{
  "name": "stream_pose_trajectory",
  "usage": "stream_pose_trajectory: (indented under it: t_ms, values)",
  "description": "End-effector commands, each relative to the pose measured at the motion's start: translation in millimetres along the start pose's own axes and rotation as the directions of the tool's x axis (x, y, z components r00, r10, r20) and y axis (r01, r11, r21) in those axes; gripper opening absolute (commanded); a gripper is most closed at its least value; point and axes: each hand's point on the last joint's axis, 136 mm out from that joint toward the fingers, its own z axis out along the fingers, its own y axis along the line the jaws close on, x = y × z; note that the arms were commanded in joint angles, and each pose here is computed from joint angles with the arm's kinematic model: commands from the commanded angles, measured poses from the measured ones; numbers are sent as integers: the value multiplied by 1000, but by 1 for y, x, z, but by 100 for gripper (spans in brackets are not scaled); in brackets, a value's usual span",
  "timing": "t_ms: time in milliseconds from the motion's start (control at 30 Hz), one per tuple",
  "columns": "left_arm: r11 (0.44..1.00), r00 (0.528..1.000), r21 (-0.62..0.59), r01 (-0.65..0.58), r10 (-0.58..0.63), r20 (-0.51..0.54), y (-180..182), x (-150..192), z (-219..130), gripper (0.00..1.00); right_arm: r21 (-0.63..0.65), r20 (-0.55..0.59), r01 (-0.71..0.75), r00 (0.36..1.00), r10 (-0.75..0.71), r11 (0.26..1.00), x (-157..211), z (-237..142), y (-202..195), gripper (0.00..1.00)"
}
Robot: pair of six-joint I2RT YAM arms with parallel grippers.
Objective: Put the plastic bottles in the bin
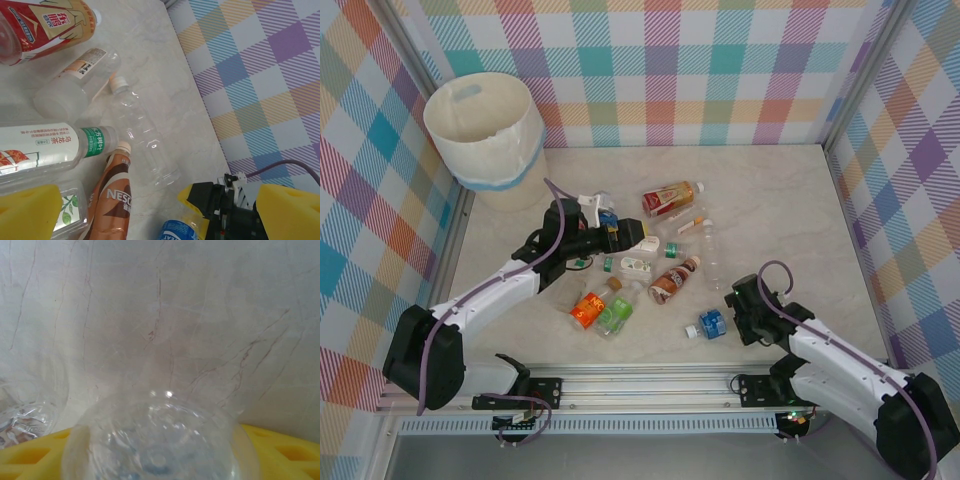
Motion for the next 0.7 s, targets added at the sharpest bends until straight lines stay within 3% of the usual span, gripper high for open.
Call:
stream_pose_trajectory:
  t_ms: [0,333,533,667]
  values:
    - [999,998,23,-37,35,53,-7,-9,1,100,-37,34,46,998,-44,998,-6,4,0,68]
    - [994,993,9,-109,109,38,-5,-8,4,100,-189,48,255,967,-251,948,-1,-8,27,55]
    - [990,990,14,-140,140,24,-4,-3,3,100,-362,69,390,917,-393,847,13,-25,65,49]
    - [982,984,64,-177,177,5,-13,0,3,100,-495,82,461,869,-489,737,30,-42,96,47]
